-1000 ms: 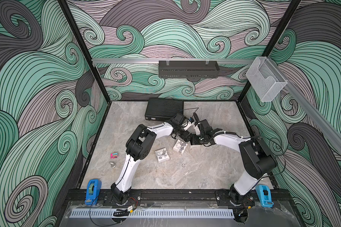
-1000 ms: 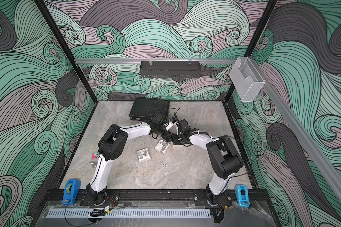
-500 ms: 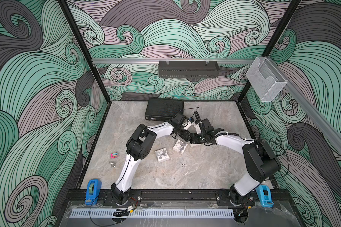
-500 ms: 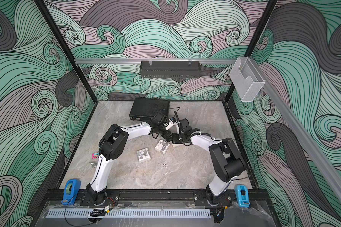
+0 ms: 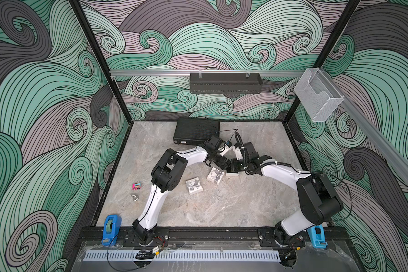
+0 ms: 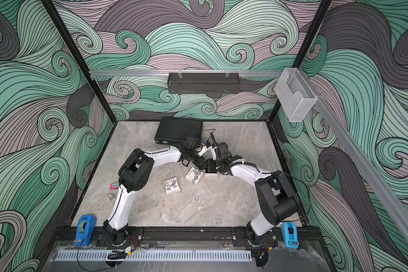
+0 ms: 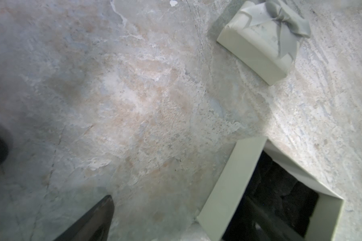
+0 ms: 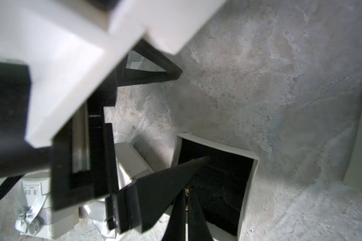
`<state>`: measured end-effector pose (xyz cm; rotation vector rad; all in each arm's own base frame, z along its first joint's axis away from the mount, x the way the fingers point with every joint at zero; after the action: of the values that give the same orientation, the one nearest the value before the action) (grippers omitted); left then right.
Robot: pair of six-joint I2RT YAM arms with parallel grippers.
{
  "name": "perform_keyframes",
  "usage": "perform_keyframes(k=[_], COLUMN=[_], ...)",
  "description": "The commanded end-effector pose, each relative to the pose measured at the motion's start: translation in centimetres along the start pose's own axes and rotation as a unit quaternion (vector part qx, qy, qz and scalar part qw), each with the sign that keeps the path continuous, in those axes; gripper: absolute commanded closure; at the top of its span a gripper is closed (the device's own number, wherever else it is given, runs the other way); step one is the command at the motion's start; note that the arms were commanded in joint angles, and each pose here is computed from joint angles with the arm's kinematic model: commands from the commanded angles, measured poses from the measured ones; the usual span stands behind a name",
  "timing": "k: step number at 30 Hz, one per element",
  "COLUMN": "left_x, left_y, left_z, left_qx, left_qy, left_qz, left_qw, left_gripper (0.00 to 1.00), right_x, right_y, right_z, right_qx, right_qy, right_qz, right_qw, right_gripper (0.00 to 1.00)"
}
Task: Take the rings out of the lift-off lid box
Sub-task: Take out the ring from the jewelry box, then place the ring at the center of the board.
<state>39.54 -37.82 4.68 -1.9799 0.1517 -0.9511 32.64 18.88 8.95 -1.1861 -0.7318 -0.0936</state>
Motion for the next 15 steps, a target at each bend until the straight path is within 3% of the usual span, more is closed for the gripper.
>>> perform_keyframes(k=[1,10,15], left_x=[1.5,5.4,4.4], left_y=[-1.1,-7.4,-11.0], left_z=[-0.5,-2.3,-2.9], left_qx=[-0.004,0.007,0.017], left_qy=[0.012,0.050,0.047], left_qz=[-0.012,-0.083,-0.112], left_qw=[1.000,0.995,0.992], left_gripper=[0.03,0.03,0.03], right_x=[-0.5,-5.8,-9.1], right_y=[-1.9,-6.1,-5.1], right_z=[0.8,3.7,6.0], right_qx=[0.014,0.069,0.098], right_qy=[-0.008,-0.003,-0.003], right_qz=[-0.014,0.000,0.032], right_qw=[1.000,0.998,0.995], right_gripper=[1.00,1.00,1.00])
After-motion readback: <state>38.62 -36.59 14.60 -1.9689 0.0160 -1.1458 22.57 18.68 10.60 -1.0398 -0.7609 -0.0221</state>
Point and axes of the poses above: each gripper's point midway between its finger pads, its own y axis out along the fingers, its own z axis along the line the jaws close on, x = y × z, the point moved 2 cm from there along -y, back along the fingers, and after that the axes turned 14 degrees about -y, right-handed, at the moved point
